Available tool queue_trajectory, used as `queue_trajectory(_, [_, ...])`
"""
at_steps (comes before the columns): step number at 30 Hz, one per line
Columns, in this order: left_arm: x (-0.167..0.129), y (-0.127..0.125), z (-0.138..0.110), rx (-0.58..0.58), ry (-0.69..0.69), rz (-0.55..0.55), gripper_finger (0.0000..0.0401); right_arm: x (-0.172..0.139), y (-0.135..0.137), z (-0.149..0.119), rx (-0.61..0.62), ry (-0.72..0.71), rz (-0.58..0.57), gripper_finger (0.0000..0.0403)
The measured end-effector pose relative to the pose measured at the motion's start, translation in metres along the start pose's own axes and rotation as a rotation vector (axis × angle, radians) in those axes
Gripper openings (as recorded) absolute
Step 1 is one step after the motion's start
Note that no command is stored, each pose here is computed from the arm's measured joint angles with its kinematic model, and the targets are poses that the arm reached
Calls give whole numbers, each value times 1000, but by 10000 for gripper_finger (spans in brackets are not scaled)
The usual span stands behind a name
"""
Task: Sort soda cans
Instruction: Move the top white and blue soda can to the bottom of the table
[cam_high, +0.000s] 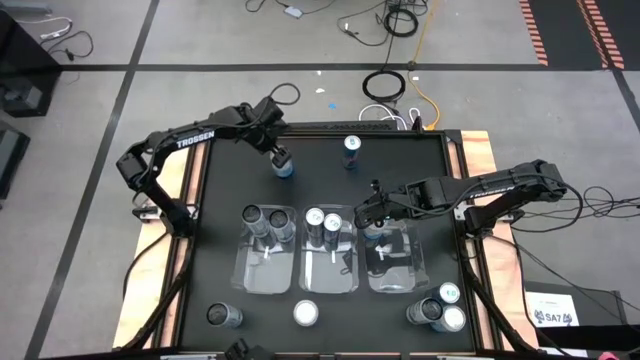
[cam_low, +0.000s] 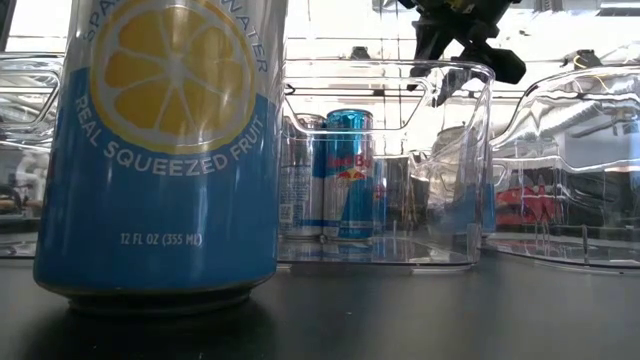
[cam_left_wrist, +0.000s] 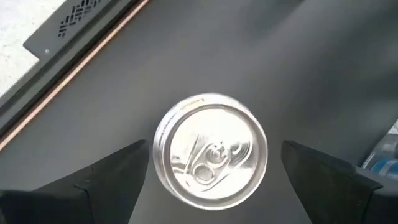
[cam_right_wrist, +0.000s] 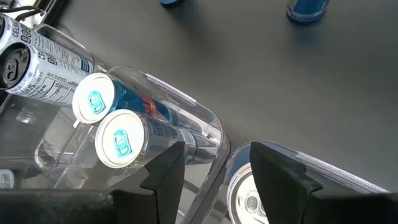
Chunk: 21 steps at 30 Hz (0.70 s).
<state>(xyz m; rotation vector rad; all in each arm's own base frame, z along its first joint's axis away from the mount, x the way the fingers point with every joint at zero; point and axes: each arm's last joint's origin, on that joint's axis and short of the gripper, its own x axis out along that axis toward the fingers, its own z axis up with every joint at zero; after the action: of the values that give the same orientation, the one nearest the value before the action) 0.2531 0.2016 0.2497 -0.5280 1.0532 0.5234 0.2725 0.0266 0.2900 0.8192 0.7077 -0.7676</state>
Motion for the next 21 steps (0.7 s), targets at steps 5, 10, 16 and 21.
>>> queue_trajectory(5, [12, 3, -12, -6, 43, 4, 373, 0, 0, 0, 1, -1, 2, 173])
queue_trajectory(10, [20, 4, -16, -4, 25, 3, 373, 0, 2, 1, 1, -8, 20, 173])
queue_trajectory(16, [20, 3, -8, 14, -59, -3, 373, 0, 2, 1, 0, -8, 20, 173])
queue_trajectory(21, [24, 4, -10, 4, -25, -2, 373, 0, 3, 1, 7, -13, 33, 173])
